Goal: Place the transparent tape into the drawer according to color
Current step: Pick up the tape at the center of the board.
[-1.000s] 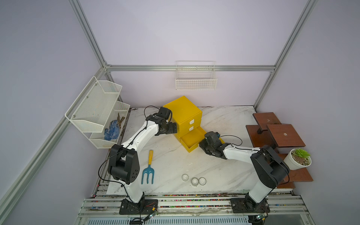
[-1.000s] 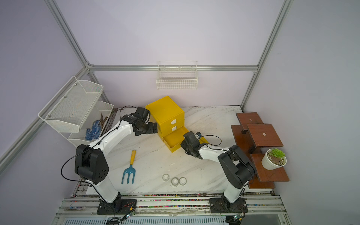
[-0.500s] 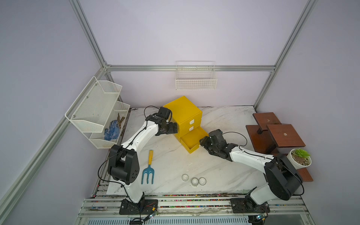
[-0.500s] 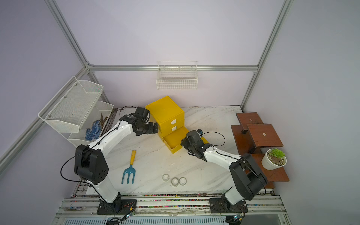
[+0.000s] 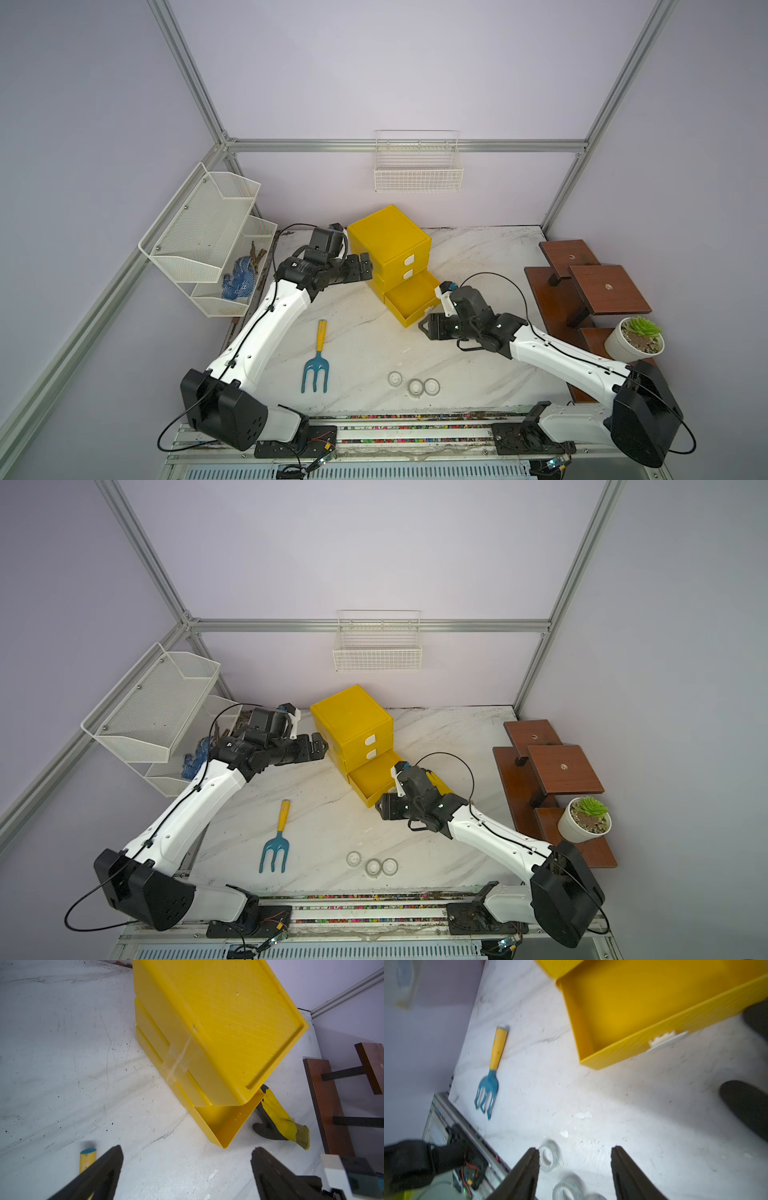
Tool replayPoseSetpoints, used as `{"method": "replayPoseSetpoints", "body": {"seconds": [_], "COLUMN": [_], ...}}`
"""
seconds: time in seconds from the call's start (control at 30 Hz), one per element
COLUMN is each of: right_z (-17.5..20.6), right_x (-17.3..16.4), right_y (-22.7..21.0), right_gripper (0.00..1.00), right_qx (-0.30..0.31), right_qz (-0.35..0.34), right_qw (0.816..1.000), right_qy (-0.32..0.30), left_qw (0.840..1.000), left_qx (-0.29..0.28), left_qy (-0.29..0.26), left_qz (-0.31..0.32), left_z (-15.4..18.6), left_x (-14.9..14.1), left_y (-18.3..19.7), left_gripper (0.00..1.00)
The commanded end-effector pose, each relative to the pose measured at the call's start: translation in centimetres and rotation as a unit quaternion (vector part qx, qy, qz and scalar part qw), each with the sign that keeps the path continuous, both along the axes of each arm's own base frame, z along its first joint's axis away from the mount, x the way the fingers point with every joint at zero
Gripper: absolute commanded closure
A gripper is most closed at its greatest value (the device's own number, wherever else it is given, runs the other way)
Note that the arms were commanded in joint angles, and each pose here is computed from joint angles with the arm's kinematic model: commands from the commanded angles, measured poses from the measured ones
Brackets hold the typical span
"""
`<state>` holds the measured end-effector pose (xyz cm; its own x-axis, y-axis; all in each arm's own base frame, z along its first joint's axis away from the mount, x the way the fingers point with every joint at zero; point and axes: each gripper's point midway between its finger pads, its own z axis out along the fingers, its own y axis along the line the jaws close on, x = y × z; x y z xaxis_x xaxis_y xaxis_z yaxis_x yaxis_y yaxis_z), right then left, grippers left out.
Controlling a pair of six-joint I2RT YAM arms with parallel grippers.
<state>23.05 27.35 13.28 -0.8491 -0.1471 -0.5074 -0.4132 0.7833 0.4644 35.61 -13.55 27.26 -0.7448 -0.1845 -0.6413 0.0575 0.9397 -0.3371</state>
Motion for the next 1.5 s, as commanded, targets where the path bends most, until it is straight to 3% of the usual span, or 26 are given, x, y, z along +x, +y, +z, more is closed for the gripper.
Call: {"method": "replayPoseSetpoints", "body": {"seconds": [0.0, 0.27, 0.67, 1.13, 1.47], "right_z": [-1.2, -4.3, -8.1, -10.5, -11.8], "right_x": [-3.9, -6.1, -7.2, -7.4, -7.0], "right_y": [0.6, 4.5, 7.9, 8.3, 7.6], "right_gripper": [0.39, 0.38, 0.36, 0.36, 0.45], "right_qx": [-0.046, -0.136, -0.234, -0.309, -0.353], "right_qz": [0.100, 0.187, 0.279, 0.315, 0.307], "right_qw": [0.994, 0.973, 0.931, 0.897, 0.884], "right_qy": [0.002, -0.002, 0.011, 0.028, 0.027], "left_qw": [1.000, 0.998, 0.997, 0.997, 0.997], "left_qx": [-0.007, 0.004, 0.016, 0.021, 0.025], "left_qy": [-0.023, -0.063, -0.074, -0.071, -0.073], "left_qz": [0.001, 0.017, 0.031, 0.031, 0.030], "left_z": [1.4, 4.1, 5.5, 5.4, 5.7], "left_x": [-1.1, -2.6, -3.5, -3.3, -3.2], "left_y": [0.4, 2.0, 3.1, 3.1, 3.1], "left_gripper": [0.00, 0.00, 0.00, 0.00, 0.00]}}
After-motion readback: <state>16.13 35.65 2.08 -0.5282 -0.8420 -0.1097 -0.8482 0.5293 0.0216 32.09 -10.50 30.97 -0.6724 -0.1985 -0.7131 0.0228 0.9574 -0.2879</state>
